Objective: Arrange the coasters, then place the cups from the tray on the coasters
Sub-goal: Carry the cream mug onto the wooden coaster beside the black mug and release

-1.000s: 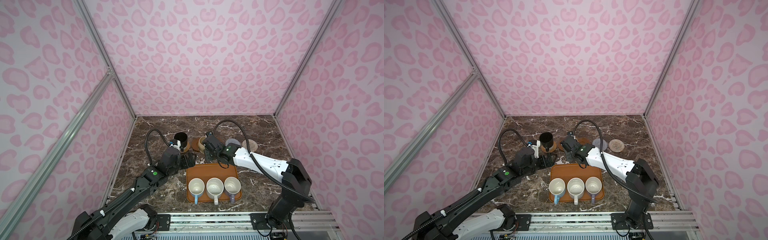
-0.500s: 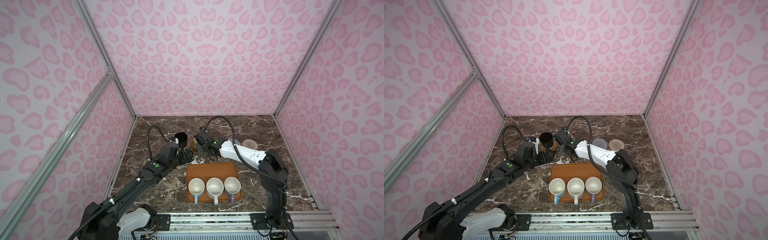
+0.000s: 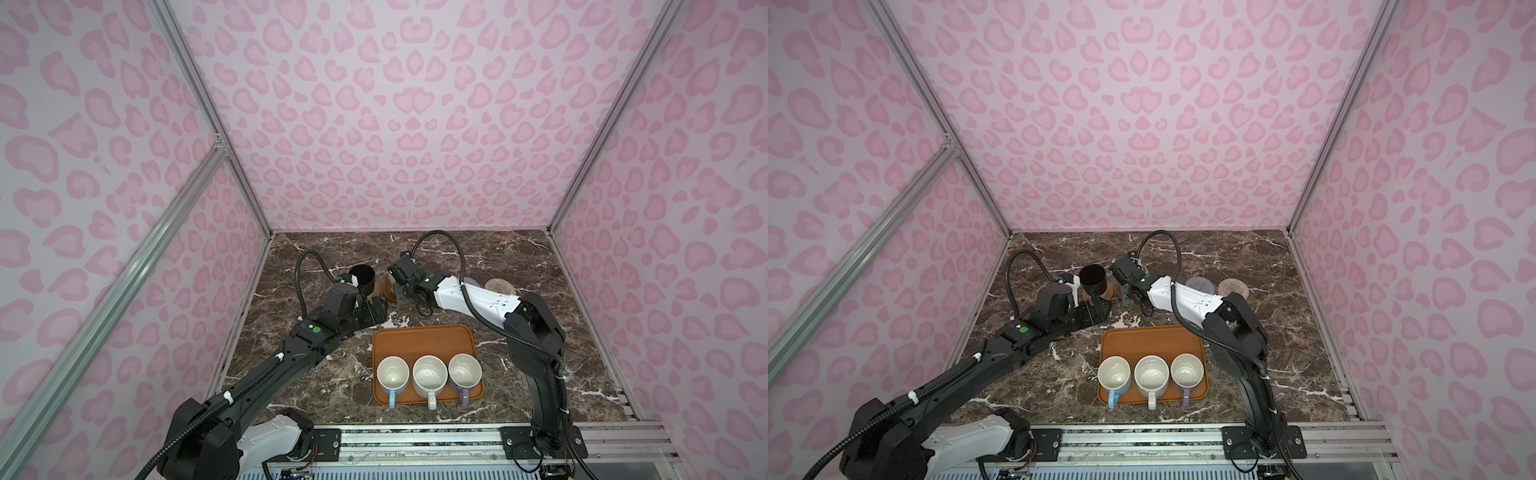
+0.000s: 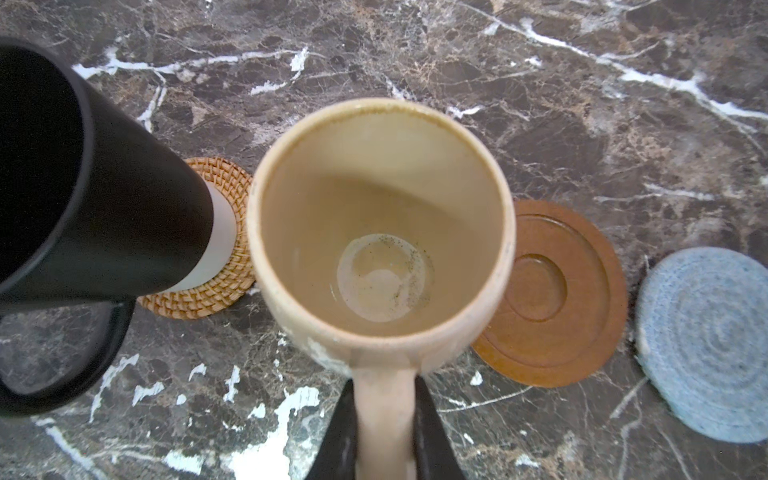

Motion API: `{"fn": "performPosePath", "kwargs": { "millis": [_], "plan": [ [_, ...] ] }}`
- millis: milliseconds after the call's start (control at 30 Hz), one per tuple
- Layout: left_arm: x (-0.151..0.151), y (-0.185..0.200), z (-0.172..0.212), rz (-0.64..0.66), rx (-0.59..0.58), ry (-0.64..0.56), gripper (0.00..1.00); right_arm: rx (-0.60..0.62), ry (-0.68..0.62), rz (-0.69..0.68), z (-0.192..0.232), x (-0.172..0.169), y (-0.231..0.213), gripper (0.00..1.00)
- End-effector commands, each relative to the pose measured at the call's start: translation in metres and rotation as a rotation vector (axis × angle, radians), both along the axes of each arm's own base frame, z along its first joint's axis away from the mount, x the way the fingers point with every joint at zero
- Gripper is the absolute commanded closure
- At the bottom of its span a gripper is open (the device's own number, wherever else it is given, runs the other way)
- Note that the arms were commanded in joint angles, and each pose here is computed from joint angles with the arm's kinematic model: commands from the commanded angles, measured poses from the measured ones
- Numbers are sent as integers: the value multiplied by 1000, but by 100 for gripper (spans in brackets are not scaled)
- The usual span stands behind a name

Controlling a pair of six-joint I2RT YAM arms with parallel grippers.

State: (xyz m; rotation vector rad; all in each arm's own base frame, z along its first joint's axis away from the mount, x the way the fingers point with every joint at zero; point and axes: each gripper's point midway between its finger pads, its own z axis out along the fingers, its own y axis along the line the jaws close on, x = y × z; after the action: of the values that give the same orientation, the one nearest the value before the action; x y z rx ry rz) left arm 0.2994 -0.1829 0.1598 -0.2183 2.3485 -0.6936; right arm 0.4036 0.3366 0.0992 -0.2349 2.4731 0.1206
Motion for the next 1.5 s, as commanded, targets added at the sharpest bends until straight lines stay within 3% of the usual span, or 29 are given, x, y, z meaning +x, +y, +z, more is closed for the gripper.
{"fn": "performPosePath", "kwargs": {
  "millis": [0, 533, 967, 1133, 1333, 1467],
  "plan": [
    [4, -1, 2, 7, -13, -17, 5, 47, -39, 4, 5, 11, 14, 100],
    [0, -1, 1, 0, -17, -8, 5, 5, 7, -16, -16, -11, 10, 99],
    [-3, 0, -3, 1, -23, -1, 5, 15, 57, -16, -25, -17, 13, 63],
    [-4, -1, -2, 0, -25, 1, 5, 31, 66, -8, -25, -19, 16, 55],
    [-7, 2, 1, 5, -25, -1, 4, 55, 40, -5, -6, -24, 14, 33],
    [-11, 4, 5, 3, -27, 2, 4, 100, 13, 1, 12, -30, 10, 25]
  ]
}}
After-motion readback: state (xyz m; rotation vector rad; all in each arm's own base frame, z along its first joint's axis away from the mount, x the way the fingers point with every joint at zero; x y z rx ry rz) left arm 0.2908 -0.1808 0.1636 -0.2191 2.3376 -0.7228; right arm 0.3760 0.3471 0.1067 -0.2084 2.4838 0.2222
